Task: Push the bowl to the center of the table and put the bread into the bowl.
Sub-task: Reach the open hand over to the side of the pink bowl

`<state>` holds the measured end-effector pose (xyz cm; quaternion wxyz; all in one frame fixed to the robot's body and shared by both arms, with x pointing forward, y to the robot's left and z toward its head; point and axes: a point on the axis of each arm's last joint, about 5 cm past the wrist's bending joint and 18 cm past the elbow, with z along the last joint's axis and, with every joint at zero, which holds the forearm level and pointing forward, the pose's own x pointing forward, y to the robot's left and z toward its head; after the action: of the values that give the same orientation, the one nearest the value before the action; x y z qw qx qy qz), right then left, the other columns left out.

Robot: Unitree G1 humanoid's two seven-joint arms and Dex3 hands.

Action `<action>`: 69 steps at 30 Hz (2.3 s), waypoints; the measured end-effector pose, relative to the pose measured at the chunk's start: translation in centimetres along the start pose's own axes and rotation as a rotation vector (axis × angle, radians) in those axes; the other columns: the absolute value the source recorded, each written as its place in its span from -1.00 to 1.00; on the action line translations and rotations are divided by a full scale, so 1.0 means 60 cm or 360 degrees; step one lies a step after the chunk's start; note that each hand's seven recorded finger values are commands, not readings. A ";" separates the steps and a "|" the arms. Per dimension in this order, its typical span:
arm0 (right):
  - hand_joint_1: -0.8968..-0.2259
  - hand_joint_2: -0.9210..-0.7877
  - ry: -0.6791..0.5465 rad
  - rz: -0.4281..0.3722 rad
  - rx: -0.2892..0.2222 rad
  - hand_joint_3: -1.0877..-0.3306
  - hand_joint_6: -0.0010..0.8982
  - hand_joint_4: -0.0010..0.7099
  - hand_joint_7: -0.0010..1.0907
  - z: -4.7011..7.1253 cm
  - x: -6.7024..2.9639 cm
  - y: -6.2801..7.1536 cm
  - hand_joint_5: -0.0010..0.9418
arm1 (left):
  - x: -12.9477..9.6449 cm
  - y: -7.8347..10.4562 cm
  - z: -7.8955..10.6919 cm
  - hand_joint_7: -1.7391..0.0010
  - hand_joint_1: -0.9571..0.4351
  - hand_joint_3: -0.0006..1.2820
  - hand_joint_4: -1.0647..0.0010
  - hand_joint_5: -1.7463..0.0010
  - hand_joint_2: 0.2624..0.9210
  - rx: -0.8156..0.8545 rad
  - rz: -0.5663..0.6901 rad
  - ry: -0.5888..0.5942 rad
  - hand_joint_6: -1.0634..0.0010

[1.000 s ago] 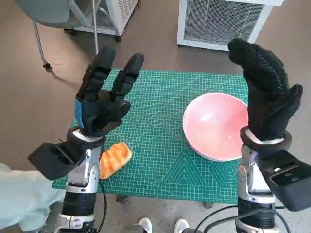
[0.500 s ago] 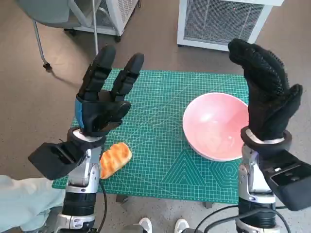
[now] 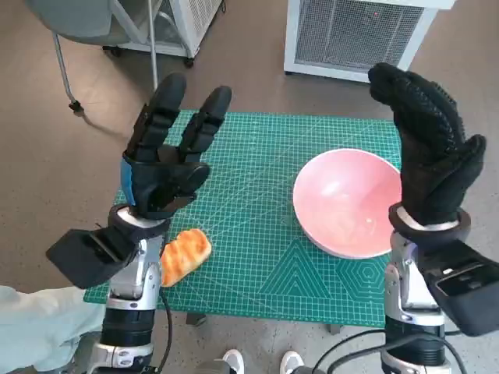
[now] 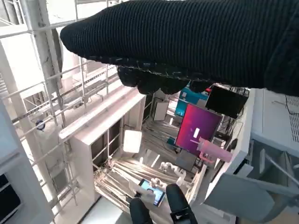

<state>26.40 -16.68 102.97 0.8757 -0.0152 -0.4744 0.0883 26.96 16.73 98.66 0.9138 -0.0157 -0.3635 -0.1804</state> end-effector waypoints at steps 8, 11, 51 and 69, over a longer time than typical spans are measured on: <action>0.20 -1.00 -0.0006 -0.0032 -0.0010 0.08 -1.00 0.07 0.32 -0.004 -0.007 -0.013 -0.94 | 0.000 -0.002 -0.001 1.00 0.30 -0.73 0.07 1.00 1.00 -0.0007 0.0003 -0.0002 -0.03; 0.18 -1.00 0.0022 -0.0065 -0.0028 0.09 -1.00 0.06 0.31 -0.013 -0.020 -0.027 -0.95 | -0.001 -0.003 -0.003 1.00 0.29 -0.74 0.07 1.00 1.00 -0.0007 0.0005 -0.0006 -0.03; 0.30 -1.00 0.1063 -0.0763 -0.0206 -0.42 -0.94 -0.12 0.12 -0.131 -0.220 -0.084 -0.99 | -0.008 -0.002 -0.014 0.99 0.34 -0.72 0.05 0.99 1.00 -0.0018 0.0064 0.0026 -0.04; 0.26 -1.00 0.1263 -0.0799 0.0272 -0.45 -0.85 -0.15 0.07 -0.171 -0.196 -0.016 -1.00 | -0.018 0.000 -0.003 0.99 0.32 -0.73 0.04 1.00 1.00 0.0012 0.0055 0.0022 -0.05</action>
<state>28.81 -19.04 87.72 0.9816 0.1393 -0.0834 -0.1000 26.37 17.02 97.83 0.9193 -0.0172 -0.3576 -0.1632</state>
